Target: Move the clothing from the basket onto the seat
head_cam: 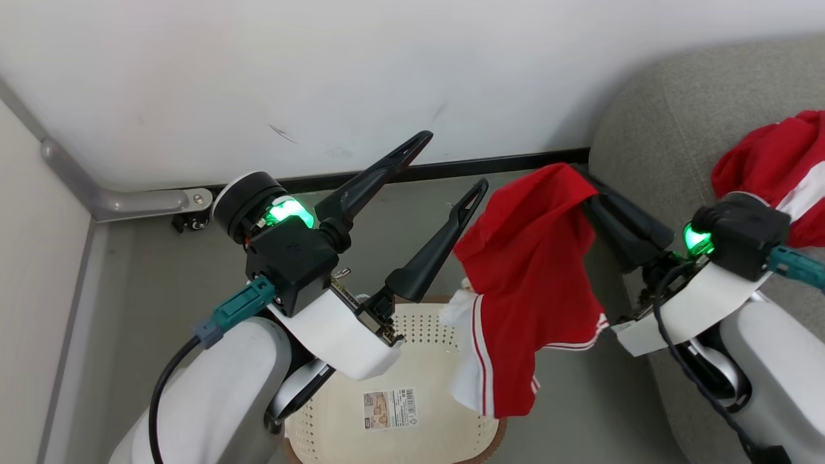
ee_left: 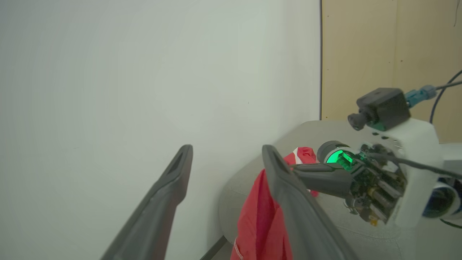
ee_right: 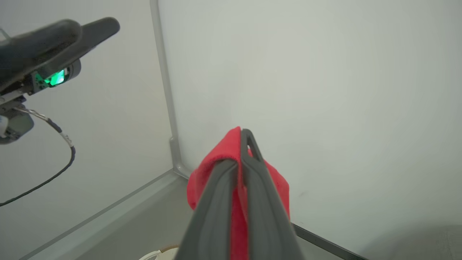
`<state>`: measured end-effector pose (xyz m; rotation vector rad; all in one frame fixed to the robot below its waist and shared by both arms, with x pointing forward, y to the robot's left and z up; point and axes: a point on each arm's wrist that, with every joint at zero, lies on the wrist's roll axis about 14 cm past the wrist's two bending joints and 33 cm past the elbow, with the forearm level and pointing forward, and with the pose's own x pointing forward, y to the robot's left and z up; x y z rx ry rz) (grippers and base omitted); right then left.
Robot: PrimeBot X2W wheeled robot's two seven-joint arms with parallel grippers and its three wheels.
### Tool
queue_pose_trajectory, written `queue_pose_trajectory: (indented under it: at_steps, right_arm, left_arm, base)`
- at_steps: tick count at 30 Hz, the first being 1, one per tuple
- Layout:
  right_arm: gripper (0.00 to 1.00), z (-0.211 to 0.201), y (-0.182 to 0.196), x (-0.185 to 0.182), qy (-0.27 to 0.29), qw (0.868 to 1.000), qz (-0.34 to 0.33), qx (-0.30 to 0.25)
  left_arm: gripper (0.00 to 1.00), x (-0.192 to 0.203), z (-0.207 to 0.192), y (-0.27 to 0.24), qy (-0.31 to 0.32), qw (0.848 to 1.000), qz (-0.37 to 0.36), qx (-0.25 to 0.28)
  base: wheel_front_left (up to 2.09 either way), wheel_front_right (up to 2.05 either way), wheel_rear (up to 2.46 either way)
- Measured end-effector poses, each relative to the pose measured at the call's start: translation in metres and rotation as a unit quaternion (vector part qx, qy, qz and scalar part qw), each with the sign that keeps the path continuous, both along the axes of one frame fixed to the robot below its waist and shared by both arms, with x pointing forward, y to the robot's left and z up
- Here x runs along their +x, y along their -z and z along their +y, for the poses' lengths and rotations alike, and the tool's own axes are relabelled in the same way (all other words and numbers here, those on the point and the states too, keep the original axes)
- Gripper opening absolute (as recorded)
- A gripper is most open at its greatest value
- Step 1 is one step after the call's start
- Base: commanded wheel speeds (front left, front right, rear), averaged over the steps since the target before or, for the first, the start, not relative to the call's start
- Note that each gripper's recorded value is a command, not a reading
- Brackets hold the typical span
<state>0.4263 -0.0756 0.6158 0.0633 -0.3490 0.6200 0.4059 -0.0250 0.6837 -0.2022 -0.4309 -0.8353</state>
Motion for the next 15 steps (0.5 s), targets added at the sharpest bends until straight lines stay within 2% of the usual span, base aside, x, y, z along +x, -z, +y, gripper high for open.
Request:
queue_pose_trajectory:
  at_steps: [15]
  right_arm:
    - [0.00,-0.052,-0.031,0.000,0.075,0.996,-0.055,-0.008]
  left_arm:
    - [1.00,-0.001,-0.030,0.013,0.052,0.998,0.021,-0.003]
  base:
    - [0.00,0.00,0.00]
